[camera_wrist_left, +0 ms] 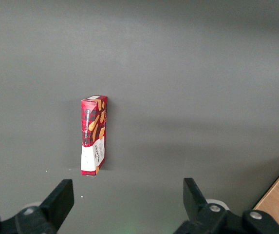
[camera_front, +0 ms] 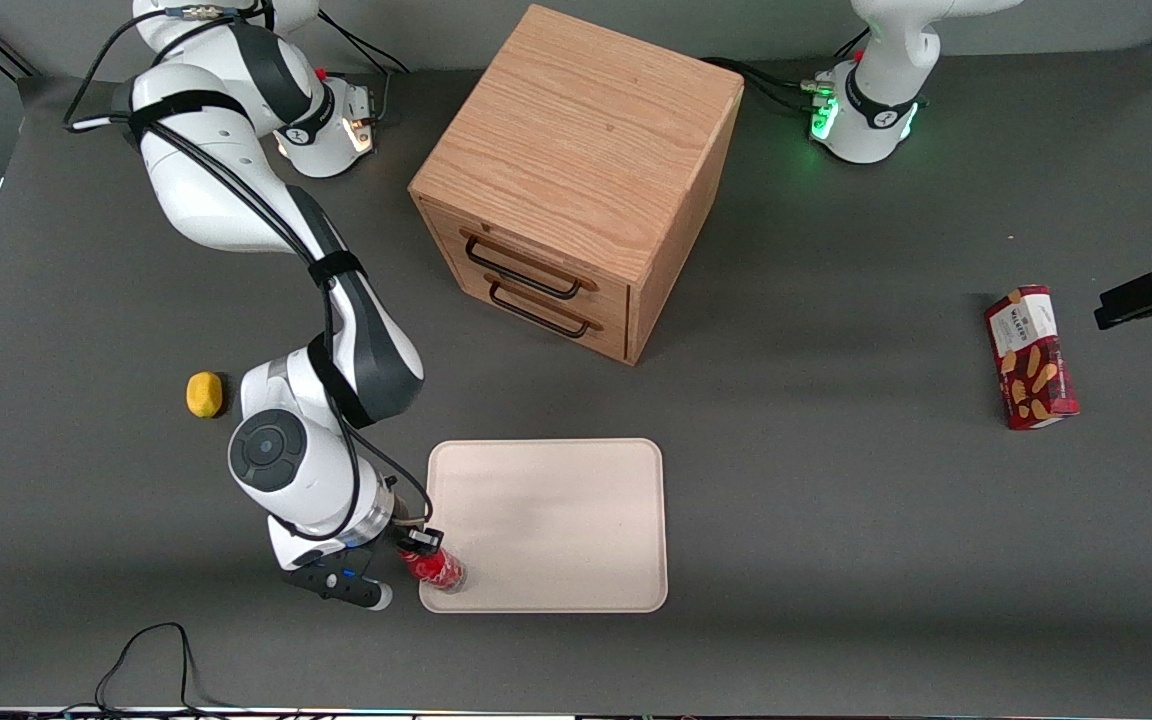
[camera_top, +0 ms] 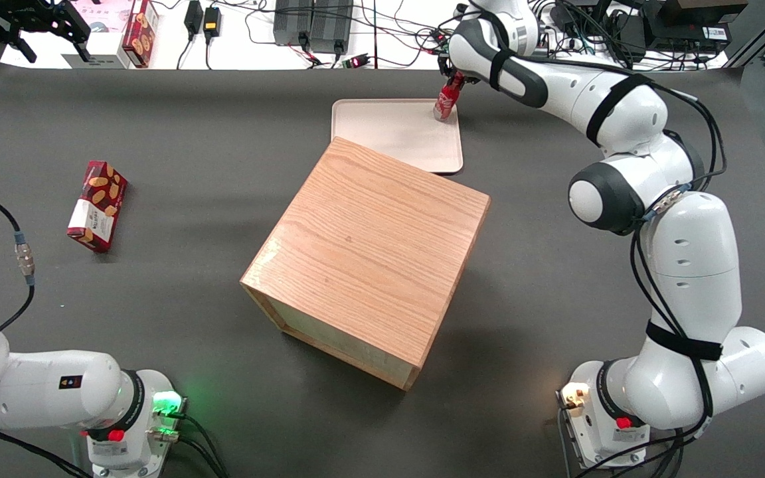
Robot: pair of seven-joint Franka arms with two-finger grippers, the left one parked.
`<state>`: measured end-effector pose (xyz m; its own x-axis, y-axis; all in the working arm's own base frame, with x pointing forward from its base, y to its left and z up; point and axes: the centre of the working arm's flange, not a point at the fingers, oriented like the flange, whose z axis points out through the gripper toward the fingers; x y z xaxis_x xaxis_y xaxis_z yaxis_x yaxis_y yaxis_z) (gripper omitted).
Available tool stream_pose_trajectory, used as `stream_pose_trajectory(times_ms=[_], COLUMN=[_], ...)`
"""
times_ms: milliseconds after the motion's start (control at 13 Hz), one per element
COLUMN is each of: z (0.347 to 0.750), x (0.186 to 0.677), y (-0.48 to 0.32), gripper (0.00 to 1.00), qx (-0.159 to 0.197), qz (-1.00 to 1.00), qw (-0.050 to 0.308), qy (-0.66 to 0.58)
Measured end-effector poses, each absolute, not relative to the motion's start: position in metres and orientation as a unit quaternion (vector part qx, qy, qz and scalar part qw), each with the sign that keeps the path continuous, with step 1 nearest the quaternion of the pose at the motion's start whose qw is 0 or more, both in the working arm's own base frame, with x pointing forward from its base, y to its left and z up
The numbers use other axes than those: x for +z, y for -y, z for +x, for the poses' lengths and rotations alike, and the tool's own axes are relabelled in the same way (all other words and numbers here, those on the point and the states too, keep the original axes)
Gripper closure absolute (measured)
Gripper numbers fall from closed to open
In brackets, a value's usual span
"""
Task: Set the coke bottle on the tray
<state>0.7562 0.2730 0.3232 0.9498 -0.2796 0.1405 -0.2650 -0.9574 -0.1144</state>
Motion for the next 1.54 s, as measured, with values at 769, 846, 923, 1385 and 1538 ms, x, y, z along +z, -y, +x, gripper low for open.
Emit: stream_pose_trajectory(times_ms=[769,846,923,1385,1538], z=[0.759,0.759,0.759,0.757,0.750], x=[0.324,0.324,0.324,0.346,0.375], y=[-0.272,-0.272,-0.272,-0.266,-0.252], gripper=[0.00,0.00,0.00,0.00,0.00], qx=[-0.093,-0.093,-0.093,-0.083,-0.060], qz=[-0.986,-0.986,-0.986,-0.987,-0.988], qw=[0.036,0.036,0.036,0.022,0.006], qy=[-0.132,-0.132,-0.132,-0.134,-0.142])
